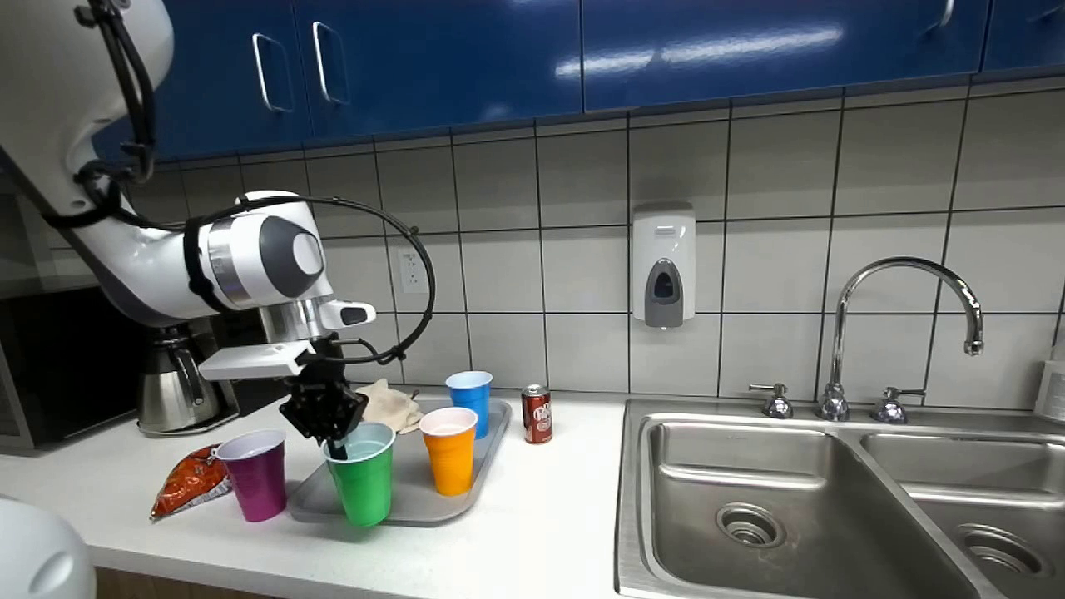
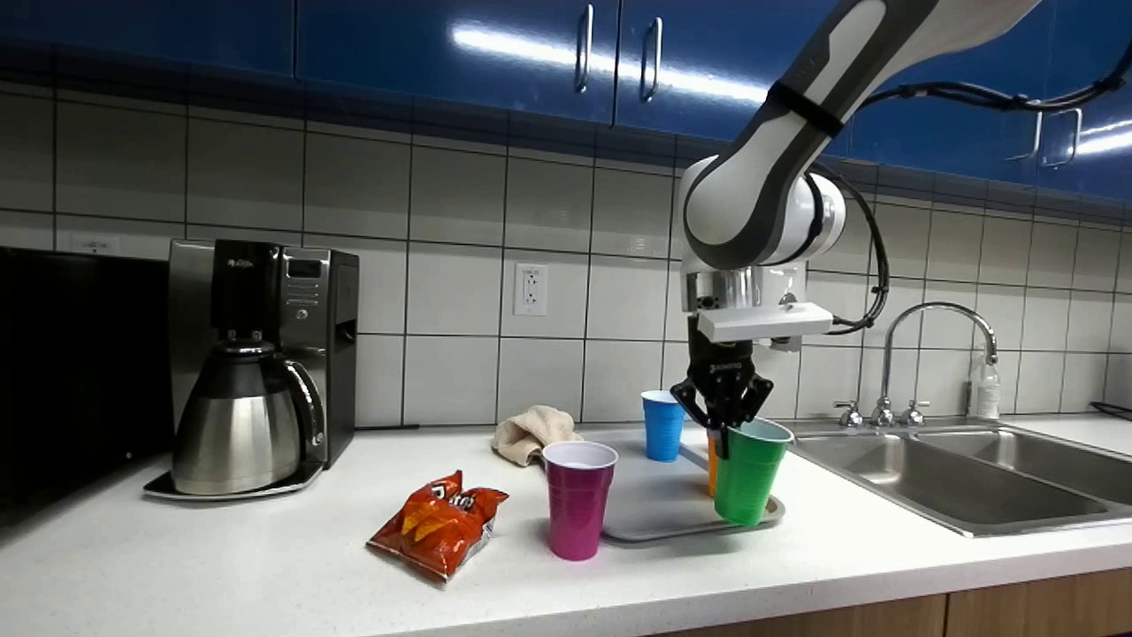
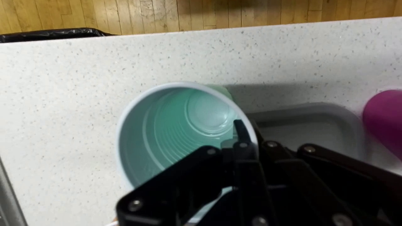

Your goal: Put the green, maroon and yellow cups on the tray

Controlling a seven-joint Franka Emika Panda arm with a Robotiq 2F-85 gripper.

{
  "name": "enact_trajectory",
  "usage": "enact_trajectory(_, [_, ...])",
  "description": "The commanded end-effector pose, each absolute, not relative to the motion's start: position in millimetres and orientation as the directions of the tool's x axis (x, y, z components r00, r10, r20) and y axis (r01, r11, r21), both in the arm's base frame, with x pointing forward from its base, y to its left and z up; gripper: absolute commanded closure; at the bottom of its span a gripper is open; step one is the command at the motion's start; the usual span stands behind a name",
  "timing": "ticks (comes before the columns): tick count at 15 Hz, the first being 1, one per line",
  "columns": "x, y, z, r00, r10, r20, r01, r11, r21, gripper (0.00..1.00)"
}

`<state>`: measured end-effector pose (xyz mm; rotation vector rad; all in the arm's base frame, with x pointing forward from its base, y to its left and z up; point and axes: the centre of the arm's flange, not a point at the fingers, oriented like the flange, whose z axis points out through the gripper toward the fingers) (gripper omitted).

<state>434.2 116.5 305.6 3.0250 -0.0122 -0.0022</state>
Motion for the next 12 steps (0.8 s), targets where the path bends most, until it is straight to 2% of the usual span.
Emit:
enact_trajectory(1, [448.6, 119.3, 333.5, 1.0, -0.002, 0.013, -0.004, -0.992, 0.13, 0.99])
enact_trajectory(12, [485.0, 130.3, 331.0, 0.999, -0.014, -0.031, -0.01, -0.99, 0.14, 0.99])
